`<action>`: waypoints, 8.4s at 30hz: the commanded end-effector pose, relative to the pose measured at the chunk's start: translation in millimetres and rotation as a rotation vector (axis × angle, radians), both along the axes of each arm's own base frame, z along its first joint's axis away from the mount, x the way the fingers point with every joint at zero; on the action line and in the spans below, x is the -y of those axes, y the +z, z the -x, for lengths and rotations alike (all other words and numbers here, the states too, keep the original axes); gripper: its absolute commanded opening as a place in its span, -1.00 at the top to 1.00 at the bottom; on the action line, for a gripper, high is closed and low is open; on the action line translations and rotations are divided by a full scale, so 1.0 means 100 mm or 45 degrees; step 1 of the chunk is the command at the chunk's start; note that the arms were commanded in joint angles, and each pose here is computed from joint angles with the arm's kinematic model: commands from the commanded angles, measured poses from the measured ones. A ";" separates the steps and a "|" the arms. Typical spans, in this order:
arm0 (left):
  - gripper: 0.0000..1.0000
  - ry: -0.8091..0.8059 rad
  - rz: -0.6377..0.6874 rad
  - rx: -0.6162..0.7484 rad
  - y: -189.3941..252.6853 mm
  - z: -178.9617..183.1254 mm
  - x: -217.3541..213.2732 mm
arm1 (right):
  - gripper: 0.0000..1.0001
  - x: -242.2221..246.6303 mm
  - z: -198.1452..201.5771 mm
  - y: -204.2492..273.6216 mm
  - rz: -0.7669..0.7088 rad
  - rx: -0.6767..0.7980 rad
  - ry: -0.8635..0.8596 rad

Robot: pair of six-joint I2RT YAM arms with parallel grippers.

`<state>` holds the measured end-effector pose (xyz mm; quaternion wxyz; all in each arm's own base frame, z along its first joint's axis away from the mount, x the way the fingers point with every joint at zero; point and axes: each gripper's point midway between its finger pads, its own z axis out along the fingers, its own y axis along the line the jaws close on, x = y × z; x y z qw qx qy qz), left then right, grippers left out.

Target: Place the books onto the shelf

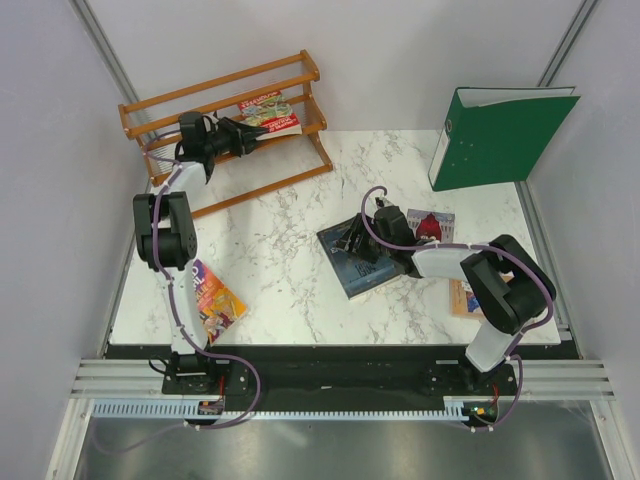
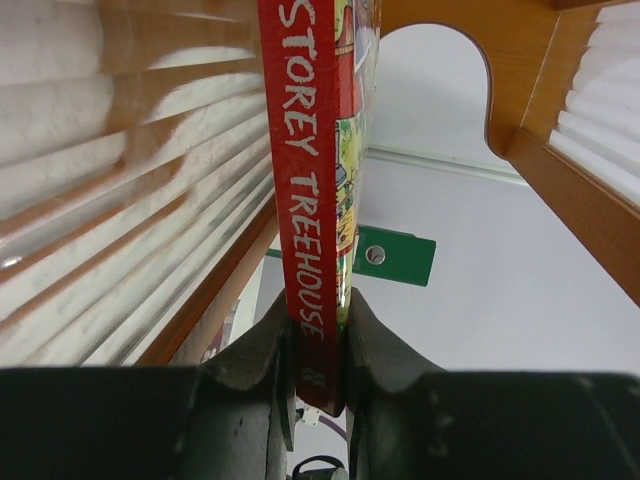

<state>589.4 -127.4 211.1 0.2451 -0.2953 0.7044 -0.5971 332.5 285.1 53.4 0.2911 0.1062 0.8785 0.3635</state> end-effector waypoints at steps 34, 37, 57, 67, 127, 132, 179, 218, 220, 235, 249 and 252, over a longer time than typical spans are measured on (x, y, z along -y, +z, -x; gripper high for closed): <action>-0.31 0.119 -0.356 -0.301 0.14 0.60 -0.37 | -0.30 0.04 0.02 -0.11 0.024 -0.060 -0.009; -0.31 0.125 -0.412 -0.300 0.12 0.68 -0.40 | -0.30 0.04 0.02 -0.11 0.019 -0.065 -0.009; -0.41 -0.263 -0.872 -0.196 -0.80 2.65 0.86 | -0.37 0.85 -0.18 0.61 0.422 0.290 -0.101; -0.42 -0.492 -0.829 -0.301 -1.64 3.23 1.66 | -0.36 0.98 -0.10 0.18 0.475 0.132 -0.052; -0.39 -0.323 -0.765 0.082 -1.26 2.71 0.99 | 1.00 -0.27 0.50 0.85 -0.554 0.129 0.730; -0.39 -0.333 -0.642 0.300 -1.03 2.83 1.06 | 1.00 -0.27 0.59 1.21 -0.721 0.209 0.791; 0.96 -0.763 -0.024 0.636 0.35 3.18 1.72 | -0.96 0.07 0.29 1.34 -1.092 0.353 0.376; 0.01 -0.690 -0.470 0.365 -0.44 3.50 1.29 | 1.00 0.20 0.25 1.80 -0.847 0.573 0.337; 0.04 -0.694 -0.475 0.338 -0.46 3.56 1.26 | 1.00 0.20 0.25 1.82 -0.848 0.576 0.335; 0.96 -0.654 -0.460 0.374 -0.39 3.77 1.16 | 1.00 0.19 0.26 1.83 -0.845 0.571 0.352; 0.96 -0.285 -0.391 0.469 0.11 3.45 1.02 | -0.81 0.39 0.19 1.75 -0.672 0.606 0.236; 0.96 -0.161 -0.336 0.492 0.22 3.35 0.95 | -0.86 0.45 0.15 1.71 -0.587 0.611 0.212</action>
